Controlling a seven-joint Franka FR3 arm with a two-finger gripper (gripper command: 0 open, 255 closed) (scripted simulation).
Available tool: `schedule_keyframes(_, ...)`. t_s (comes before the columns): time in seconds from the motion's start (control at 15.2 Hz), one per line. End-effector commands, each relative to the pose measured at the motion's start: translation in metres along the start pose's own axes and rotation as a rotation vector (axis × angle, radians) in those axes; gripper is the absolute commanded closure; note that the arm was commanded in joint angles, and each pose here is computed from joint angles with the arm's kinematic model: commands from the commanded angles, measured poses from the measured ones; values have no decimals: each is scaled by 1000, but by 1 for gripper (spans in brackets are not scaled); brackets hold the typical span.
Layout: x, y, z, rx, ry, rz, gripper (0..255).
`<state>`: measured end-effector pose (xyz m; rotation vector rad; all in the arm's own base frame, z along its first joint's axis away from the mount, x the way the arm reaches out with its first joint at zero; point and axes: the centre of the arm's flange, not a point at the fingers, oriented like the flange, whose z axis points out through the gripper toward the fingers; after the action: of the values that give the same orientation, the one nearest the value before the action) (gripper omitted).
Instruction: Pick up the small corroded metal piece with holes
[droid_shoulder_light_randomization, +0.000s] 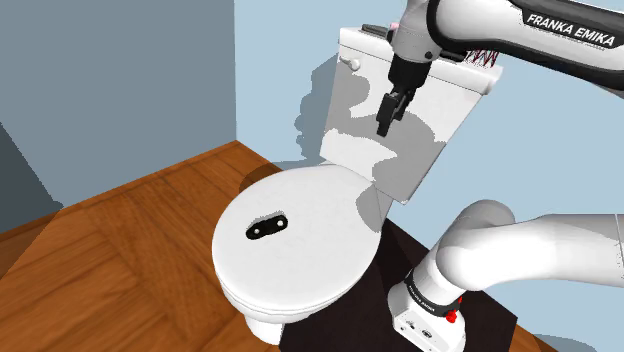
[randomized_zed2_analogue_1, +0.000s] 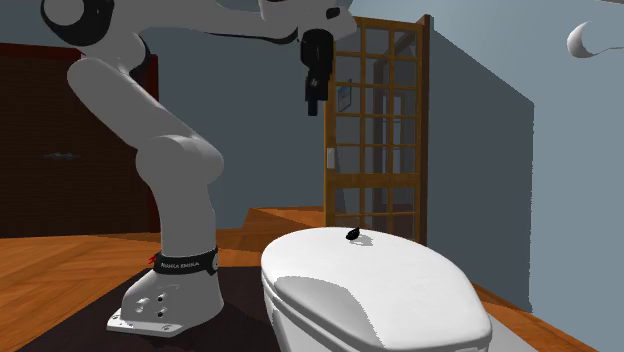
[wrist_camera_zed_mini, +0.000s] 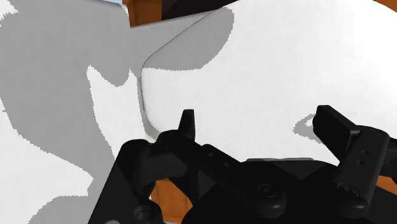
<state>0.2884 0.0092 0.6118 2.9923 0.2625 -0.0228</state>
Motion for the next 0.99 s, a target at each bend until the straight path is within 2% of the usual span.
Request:
schedule_keyframes(0.0,0,0,0,0,0,0,0)
schedule_keyframes(0.92,85,-81,127,22,115,-446,0)
